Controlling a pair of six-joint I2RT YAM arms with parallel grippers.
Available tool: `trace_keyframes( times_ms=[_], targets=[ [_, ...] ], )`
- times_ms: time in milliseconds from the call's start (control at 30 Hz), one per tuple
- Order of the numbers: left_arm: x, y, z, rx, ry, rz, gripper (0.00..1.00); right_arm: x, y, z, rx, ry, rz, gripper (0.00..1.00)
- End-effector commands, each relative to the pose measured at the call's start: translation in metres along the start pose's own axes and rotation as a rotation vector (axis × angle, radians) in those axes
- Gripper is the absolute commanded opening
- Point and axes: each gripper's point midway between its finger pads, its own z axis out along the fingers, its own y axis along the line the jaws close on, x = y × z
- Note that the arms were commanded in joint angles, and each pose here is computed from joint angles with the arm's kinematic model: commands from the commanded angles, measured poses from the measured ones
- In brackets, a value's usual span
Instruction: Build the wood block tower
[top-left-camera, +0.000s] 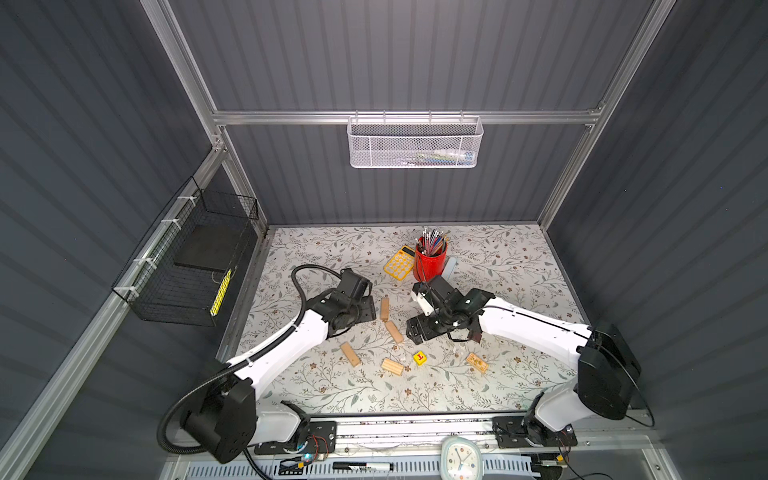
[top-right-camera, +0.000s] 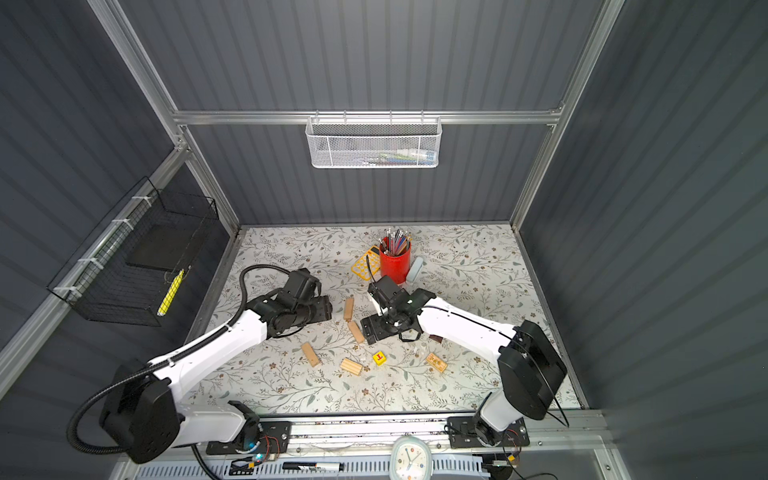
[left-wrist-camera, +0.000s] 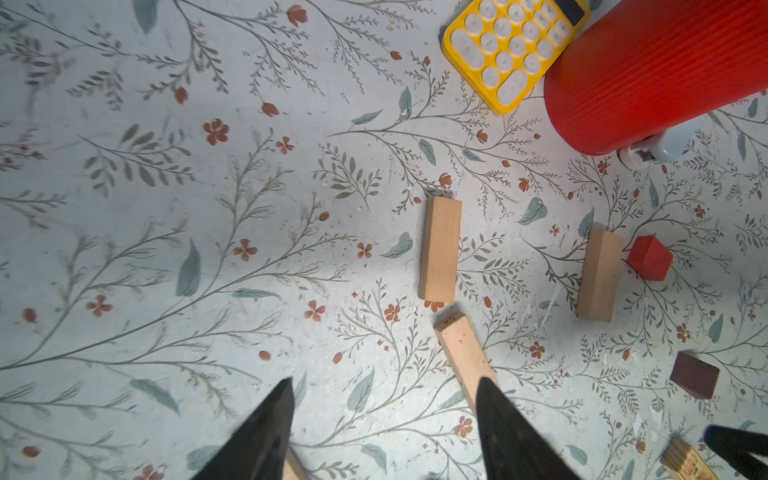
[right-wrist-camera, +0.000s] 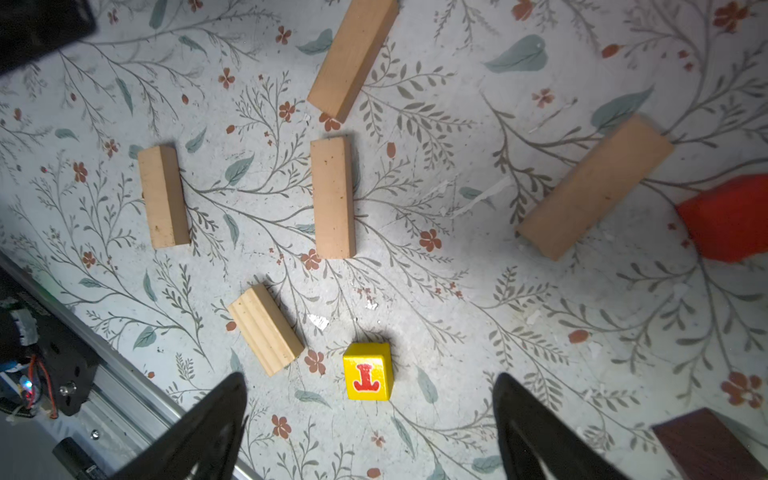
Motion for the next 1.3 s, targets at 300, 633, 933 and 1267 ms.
trace_keyframes(
  times_ms=[300,633,933,1267],
  targets=[
    [0.03,0.038,-0.029,-0.021,-0.063,-0.105,0.94,0.0,0.023,0.047,0.076,0.087,-0.051,0.75],
    [0.04,0.05,-0.028,-0.063,-0.048,-0.141,1.0,-0.009,0.024,0.081,0.111,0.128,-0.02,0.6],
    [0.04,0.054,-0.026,-0.089,-0.048,-0.152,1.0,-0.014,0.021,0.1,0.14,0.149,-0.038,0.46],
    [0.044,0.056,-0.023,-0.103,-0.033,-0.158,1.0,-0.01,0.021,0.109,0.132,0.165,-0.039,0.36]
  ],
)
